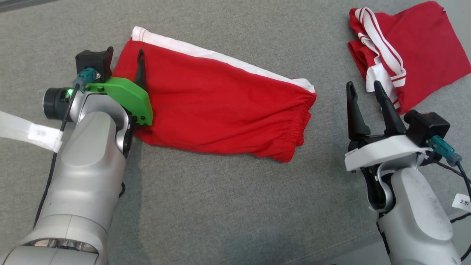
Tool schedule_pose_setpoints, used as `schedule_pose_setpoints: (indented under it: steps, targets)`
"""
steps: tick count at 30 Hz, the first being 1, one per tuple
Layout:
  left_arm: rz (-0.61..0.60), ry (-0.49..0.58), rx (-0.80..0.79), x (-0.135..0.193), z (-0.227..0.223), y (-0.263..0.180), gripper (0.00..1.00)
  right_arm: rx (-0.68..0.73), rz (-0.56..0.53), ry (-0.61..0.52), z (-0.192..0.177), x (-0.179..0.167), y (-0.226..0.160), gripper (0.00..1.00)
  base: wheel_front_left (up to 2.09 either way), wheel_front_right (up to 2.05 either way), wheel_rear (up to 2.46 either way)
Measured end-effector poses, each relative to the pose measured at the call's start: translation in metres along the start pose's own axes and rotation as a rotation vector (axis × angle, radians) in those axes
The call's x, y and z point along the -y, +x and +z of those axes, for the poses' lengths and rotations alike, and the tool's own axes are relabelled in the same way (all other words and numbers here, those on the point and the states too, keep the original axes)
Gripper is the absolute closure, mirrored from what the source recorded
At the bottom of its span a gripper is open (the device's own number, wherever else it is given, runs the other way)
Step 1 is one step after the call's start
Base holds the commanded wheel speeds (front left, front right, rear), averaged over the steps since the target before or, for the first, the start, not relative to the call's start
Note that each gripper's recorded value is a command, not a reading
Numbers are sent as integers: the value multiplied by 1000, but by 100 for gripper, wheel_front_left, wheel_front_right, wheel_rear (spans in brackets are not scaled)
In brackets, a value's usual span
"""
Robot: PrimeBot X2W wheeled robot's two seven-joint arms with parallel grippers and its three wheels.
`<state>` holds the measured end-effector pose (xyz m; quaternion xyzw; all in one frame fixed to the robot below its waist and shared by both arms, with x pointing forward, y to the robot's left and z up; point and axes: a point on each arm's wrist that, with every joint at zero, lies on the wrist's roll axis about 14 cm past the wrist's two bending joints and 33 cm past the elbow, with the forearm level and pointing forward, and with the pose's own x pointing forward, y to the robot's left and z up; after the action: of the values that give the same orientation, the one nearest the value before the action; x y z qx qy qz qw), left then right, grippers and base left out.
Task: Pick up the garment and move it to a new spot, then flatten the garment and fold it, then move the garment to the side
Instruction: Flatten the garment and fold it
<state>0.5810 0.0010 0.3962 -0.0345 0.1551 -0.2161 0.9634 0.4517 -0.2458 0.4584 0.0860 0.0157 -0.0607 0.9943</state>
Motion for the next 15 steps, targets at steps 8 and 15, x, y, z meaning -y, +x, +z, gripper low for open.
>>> schedule_pose_setpoints:
  steps: [8,15]
  targets:
    - [58,-61,-118,-12,-34,-37,0,8,-20,33,3,3,-19,0,0,0,0]
    - [84,-75,-160,-14,-44,-53,100,42,-8,52,16,-1,-24,0,0,0,0]
